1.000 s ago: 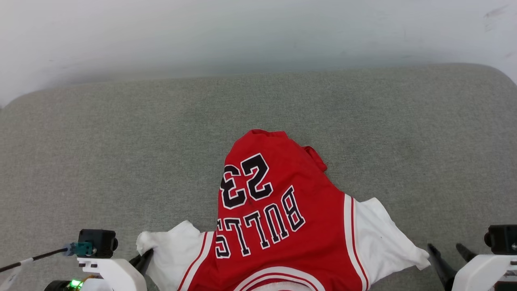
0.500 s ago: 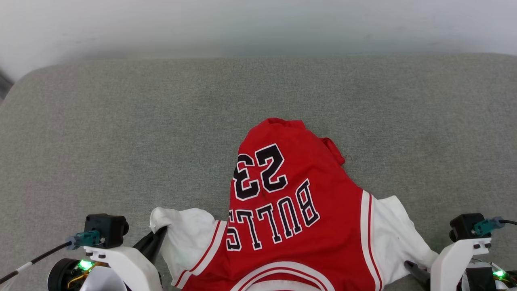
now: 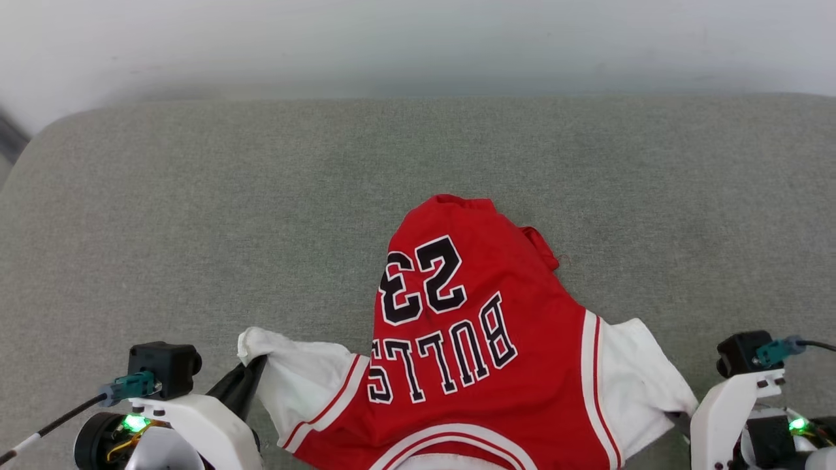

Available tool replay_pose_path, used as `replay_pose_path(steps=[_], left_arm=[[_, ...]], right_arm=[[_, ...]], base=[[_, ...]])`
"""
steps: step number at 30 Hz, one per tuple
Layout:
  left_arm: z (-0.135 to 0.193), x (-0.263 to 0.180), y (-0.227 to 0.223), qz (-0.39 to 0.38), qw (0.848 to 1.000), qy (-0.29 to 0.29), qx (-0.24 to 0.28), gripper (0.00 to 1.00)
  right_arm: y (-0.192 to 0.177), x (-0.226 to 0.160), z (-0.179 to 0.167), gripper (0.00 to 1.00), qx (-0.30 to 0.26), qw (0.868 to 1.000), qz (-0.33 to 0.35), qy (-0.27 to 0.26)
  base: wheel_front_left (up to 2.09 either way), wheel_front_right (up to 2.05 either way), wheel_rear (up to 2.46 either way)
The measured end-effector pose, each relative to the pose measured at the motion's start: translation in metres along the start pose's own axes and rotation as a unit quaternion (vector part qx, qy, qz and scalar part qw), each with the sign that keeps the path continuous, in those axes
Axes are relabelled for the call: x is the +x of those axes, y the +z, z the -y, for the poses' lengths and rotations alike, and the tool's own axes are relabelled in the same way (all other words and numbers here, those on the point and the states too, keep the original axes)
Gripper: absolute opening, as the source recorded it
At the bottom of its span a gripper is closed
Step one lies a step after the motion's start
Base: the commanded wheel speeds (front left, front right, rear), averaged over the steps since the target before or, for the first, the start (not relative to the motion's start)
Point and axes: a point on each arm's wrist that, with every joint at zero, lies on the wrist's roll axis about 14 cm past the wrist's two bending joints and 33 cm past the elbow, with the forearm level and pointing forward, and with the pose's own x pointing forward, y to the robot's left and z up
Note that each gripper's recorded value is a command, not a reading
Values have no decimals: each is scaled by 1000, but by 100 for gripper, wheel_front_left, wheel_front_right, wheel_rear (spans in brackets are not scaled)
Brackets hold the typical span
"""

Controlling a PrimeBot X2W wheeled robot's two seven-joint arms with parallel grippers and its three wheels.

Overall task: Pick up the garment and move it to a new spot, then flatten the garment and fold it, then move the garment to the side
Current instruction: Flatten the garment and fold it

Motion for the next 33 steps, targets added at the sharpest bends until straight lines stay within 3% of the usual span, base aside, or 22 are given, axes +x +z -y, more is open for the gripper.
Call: replay_pose_path(steps=[6,11,19,33], left_arm=[[4,-5,41,82,997,4,15,0],[12,-7,105,183,982,-4,36,0],[14,6,205,307,951,-23,32,0],[9,69,336,401,913,-38,65,0]], right_arm=[[55,-32,-2,0,-42,992,118,-16],[108,-69,-4,0,-70,972,224,-32],[193,-115,-16,0,-104,929,352,-44],[359,-152,-23,0,-128,839,526,-59]], base=[[0,0,0],[0,0,0],[0,0,0],[0,0,0]])
